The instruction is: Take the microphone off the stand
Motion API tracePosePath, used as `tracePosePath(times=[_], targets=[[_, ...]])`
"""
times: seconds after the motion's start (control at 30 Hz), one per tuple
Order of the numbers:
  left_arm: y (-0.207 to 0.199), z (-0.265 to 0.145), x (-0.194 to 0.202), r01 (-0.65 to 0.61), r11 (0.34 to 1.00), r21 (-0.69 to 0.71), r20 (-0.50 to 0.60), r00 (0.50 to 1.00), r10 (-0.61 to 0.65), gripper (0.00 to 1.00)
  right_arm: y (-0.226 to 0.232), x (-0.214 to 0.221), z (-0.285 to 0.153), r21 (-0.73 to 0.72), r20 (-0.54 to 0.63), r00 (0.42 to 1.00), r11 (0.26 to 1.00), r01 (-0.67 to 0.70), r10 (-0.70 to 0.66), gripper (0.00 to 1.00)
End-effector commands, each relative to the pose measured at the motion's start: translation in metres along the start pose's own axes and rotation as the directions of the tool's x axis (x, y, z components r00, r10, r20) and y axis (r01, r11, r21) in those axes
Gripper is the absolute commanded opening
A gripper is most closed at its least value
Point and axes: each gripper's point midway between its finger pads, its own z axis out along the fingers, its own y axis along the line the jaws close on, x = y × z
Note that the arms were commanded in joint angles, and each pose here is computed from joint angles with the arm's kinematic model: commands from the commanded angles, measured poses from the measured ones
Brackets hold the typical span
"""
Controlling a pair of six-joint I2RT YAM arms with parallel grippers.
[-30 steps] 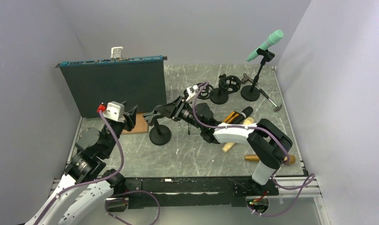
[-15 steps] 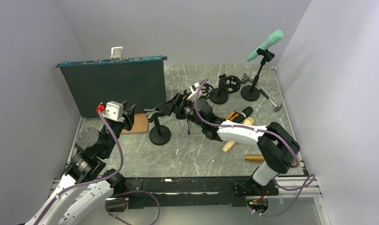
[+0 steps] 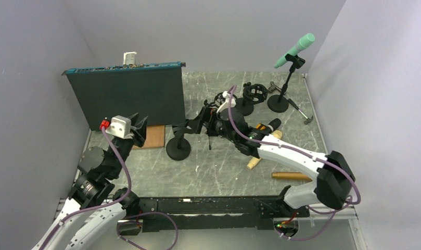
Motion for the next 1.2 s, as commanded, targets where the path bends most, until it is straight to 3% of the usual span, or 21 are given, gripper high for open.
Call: tracePosePath(times=[0.0,0.27,0.47,0.6,0.73,0.97,1.17], targets=[[-0.003,-0.006,-0.023,0.047,0.999,0.027,0.069,0.996,-0.049,0.39,-0.05,0.001,-0.038,0.236,-0.045,0.99,0.961,0.141,-0.134,1.0],[-0.002,-0.013,-0.031,0.065,0.997,0.038,0.098,0.993,-0.068,0.39,-0.078,-0.052,-0.102,0.454,0.052,0.961,0.864,0.219,-0.271,1.0],[-0.004,-0.014,-0.033,0.064,0.997,0.045,0.1,0.993,-0.069,0.39,-0.089,-0.09,-0.121,0.549,0.101,0.93,0.799,0.245,-0.354,1.0],[-0.004,-0.016,-0.035,0.065,0.997,0.05,0.104,0.992,-0.07,0.39,-0.086,-0.108,-0.118,0.526,0.132,0.928,0.818,0.233,-0.349,1.0],[-0.004,-0.015,-0.034,0.063,0.997,0.048,0.103,0.992,-0.068,0.39,-0.07,-0.105,-0.099,0.411,0.144,0.933,0.877,0.248,-0.331,1.0],[-0.006,-0.01,-0.028,0.054,0.997,0.048,0.076,0.995,-0.058,0.38,-0.121,-0.146,-0.114,0.551,0.206,0.931,0.822,0.143,-0.3,1.0],[-0.006,-0.009,-0.027,0.054,0.997,0.048,0.071,0.996,-0.057,0.39,-0.15,-0.206,-0.156,0.669,0.359,0.842,0.74,0.068,-0.402,1.0]])
